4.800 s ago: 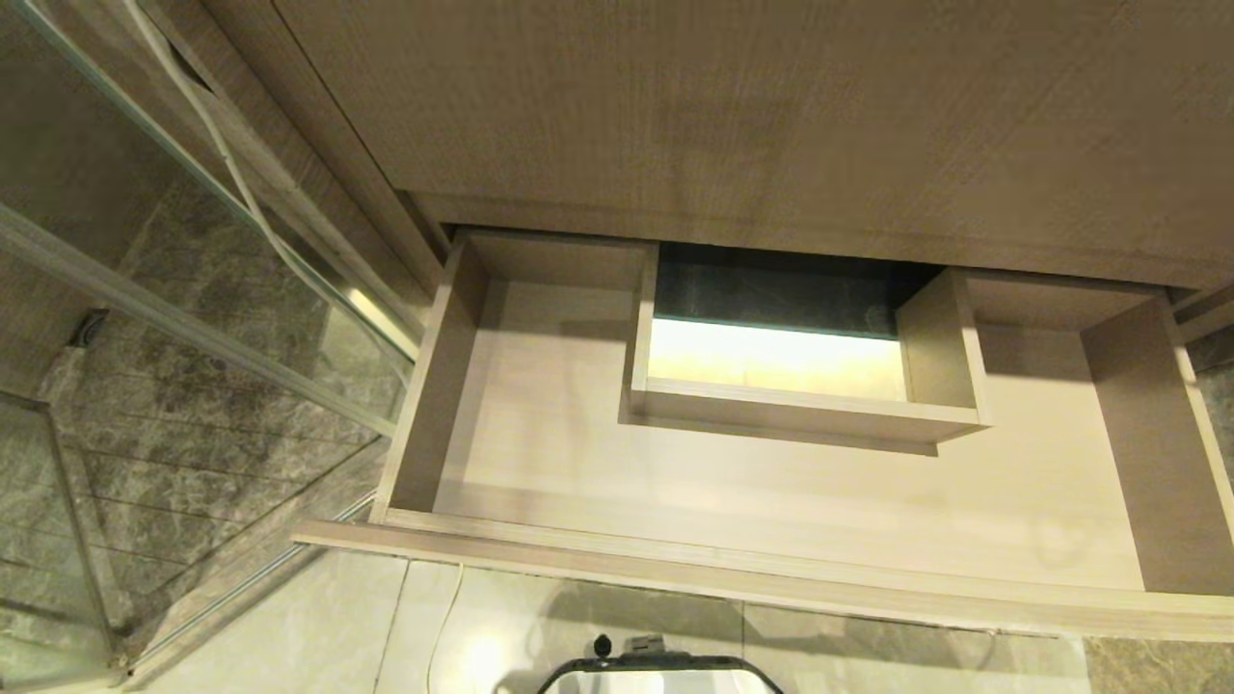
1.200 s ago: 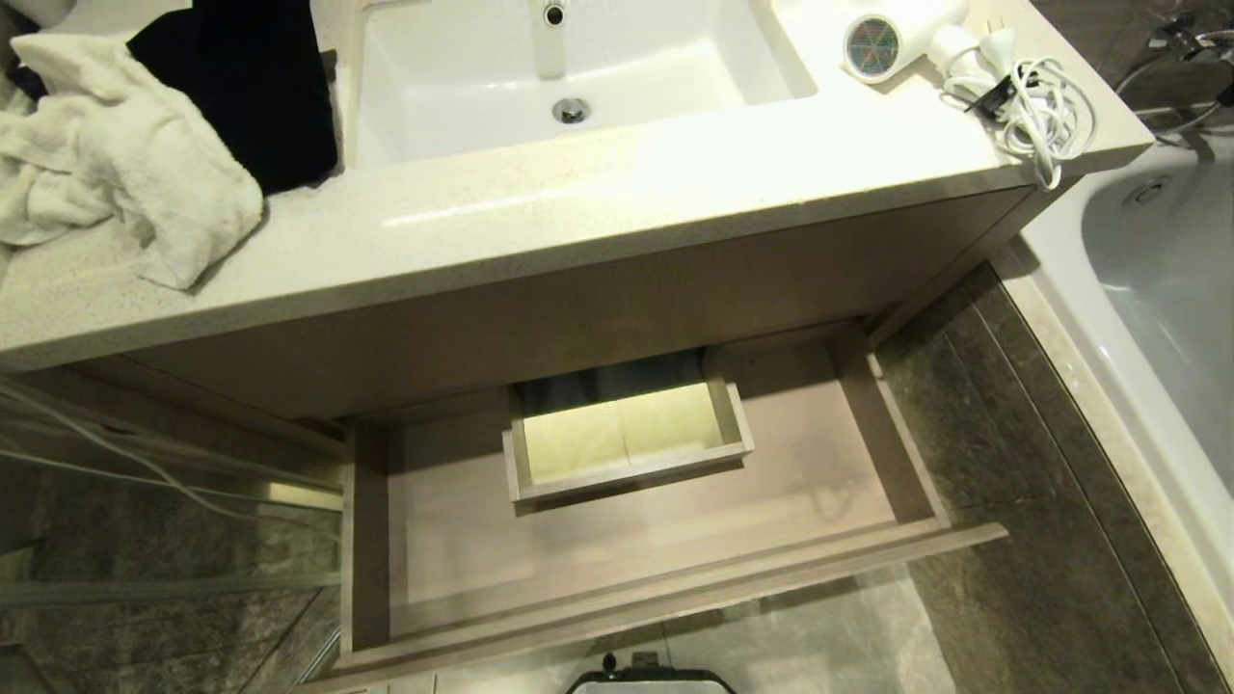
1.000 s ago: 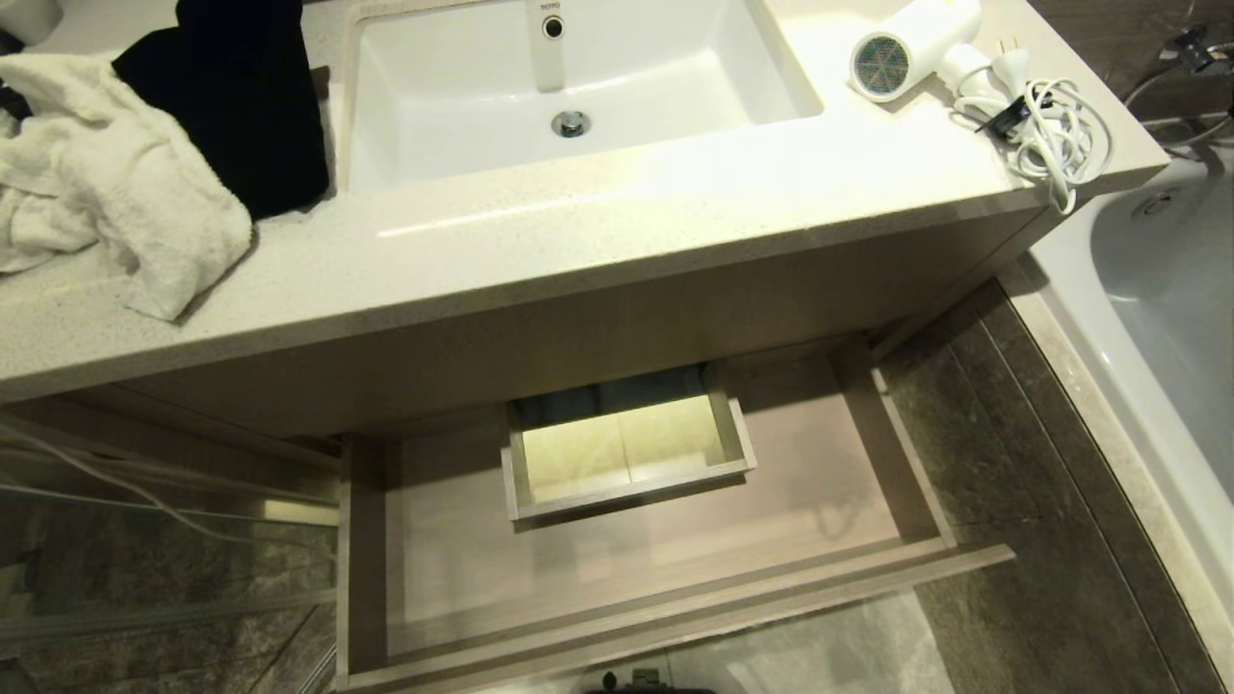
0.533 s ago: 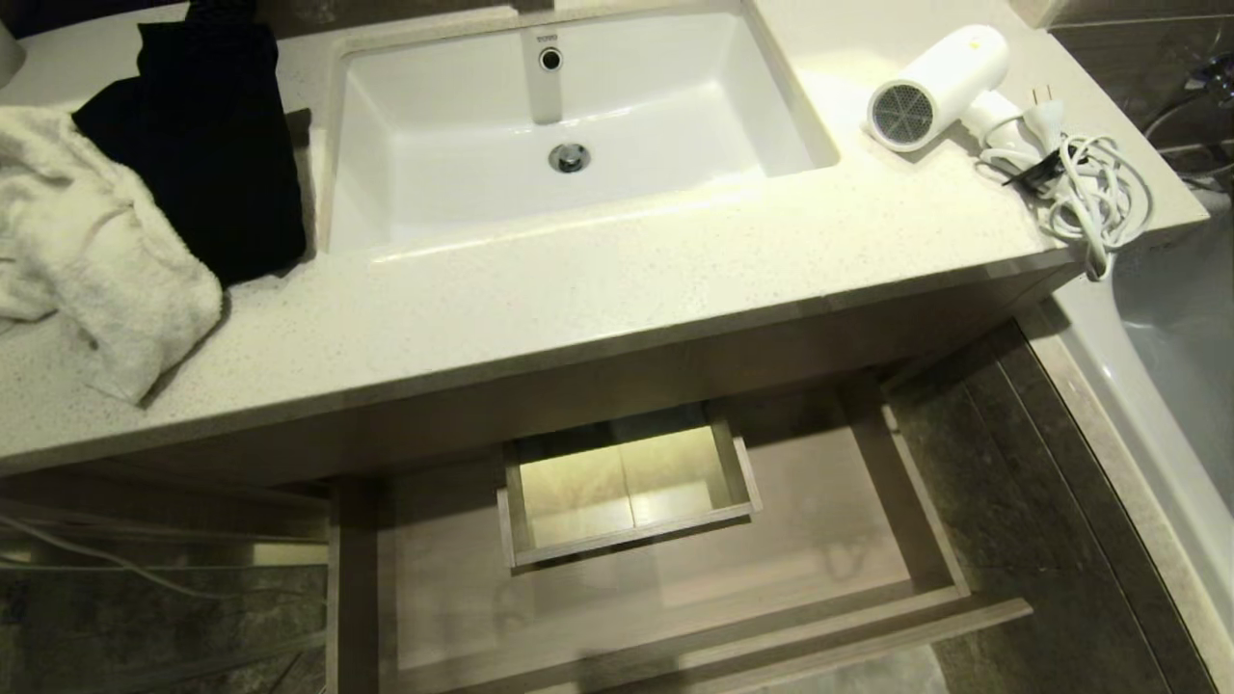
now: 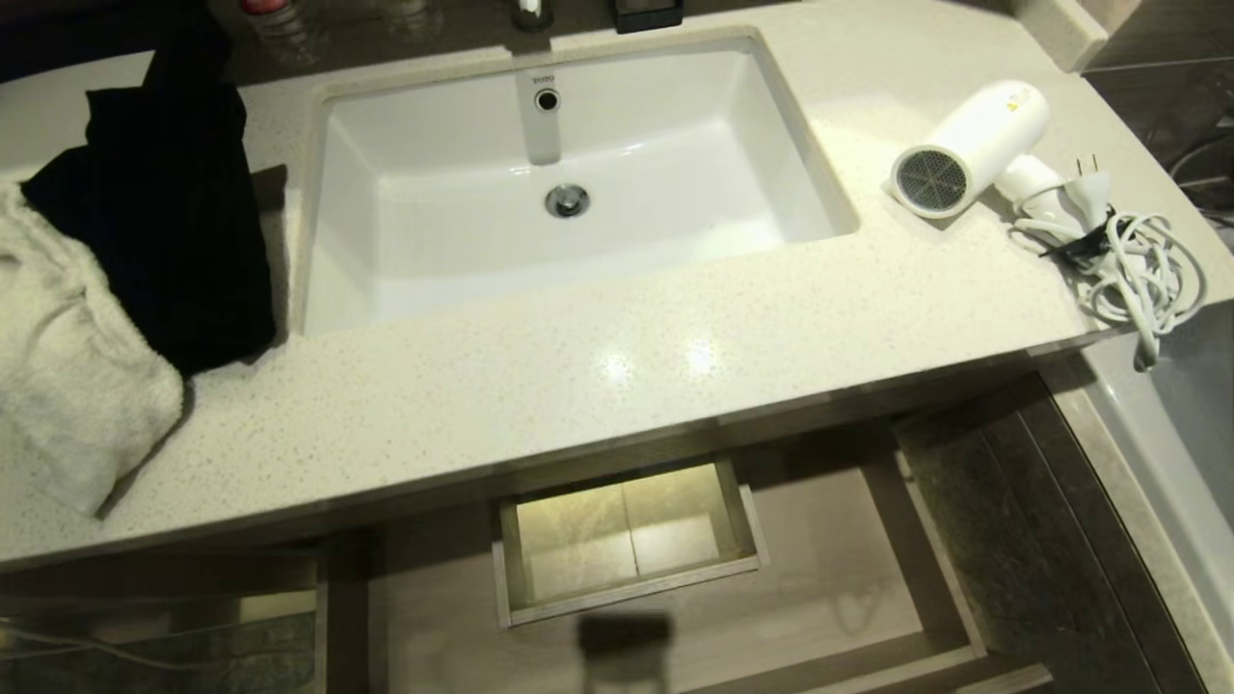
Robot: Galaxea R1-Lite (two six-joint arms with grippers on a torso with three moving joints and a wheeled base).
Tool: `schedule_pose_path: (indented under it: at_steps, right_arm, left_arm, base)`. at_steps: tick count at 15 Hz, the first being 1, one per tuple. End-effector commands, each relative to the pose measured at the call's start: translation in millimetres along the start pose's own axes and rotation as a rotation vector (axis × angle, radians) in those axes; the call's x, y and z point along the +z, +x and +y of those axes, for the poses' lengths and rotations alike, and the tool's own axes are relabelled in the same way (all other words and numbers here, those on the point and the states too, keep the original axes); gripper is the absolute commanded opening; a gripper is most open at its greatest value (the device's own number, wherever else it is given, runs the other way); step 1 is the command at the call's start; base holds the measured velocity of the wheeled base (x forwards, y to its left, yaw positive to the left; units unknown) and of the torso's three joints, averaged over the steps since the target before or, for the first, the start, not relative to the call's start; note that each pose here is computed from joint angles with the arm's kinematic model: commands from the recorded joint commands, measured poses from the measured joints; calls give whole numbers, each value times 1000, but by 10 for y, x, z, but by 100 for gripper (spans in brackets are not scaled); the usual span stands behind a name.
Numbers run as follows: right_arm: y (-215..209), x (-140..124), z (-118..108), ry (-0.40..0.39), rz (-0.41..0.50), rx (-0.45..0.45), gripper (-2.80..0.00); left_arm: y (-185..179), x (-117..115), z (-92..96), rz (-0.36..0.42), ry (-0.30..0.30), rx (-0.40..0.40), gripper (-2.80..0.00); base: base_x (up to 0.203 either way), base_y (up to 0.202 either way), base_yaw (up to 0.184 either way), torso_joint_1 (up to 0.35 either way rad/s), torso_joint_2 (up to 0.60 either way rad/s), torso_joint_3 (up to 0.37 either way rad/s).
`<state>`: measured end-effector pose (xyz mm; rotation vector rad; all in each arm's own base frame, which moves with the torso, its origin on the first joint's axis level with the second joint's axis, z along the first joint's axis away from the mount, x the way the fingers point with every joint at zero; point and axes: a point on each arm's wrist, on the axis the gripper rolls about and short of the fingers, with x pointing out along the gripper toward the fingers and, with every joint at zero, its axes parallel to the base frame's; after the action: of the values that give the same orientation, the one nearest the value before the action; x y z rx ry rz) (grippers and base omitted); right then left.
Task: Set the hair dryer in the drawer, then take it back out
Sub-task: Pick up the hairdryer
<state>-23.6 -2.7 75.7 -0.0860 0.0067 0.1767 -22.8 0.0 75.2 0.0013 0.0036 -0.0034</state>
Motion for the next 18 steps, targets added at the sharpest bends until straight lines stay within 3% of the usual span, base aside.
schedule_pose_path:
  at_steps: [1,10,12,14,16,18]
  right_arm:
    - [-28,-15,2,0,-36,-1,-280]
    - [-67,96,-6,-15,-76,-6,-280]
    - [-295,558,-40,-19,-210,-24,-280]
    - [-591,1260,-92,-18,-301,-47,-280]
    - [-521,1933,-155,-7,-204,-54,-280]
    - [-72,2425,-216,2,-4,-48,-280]
  left_arm:
    - [0,0,0,-1,0,0,-280]
    - [1,-4,0,1,0,0,-280]
    - [1,-4,0,1,0,0,-280]
    - [0,-1,0,0,0,0,-280]
    - [1,-4,0,1,0,0,-280]
    - [0,-1,0,0,0,0,-280]
  base:
    - [0,0,0,396,-342,39]
    - [0,0,0,72,-59,12]
    - [0,0,0,0,0,0]
    - [0,0,0,0,0,0]
    - [0,0,0,0,0,0]
    - [0,0,0,0,0,0]
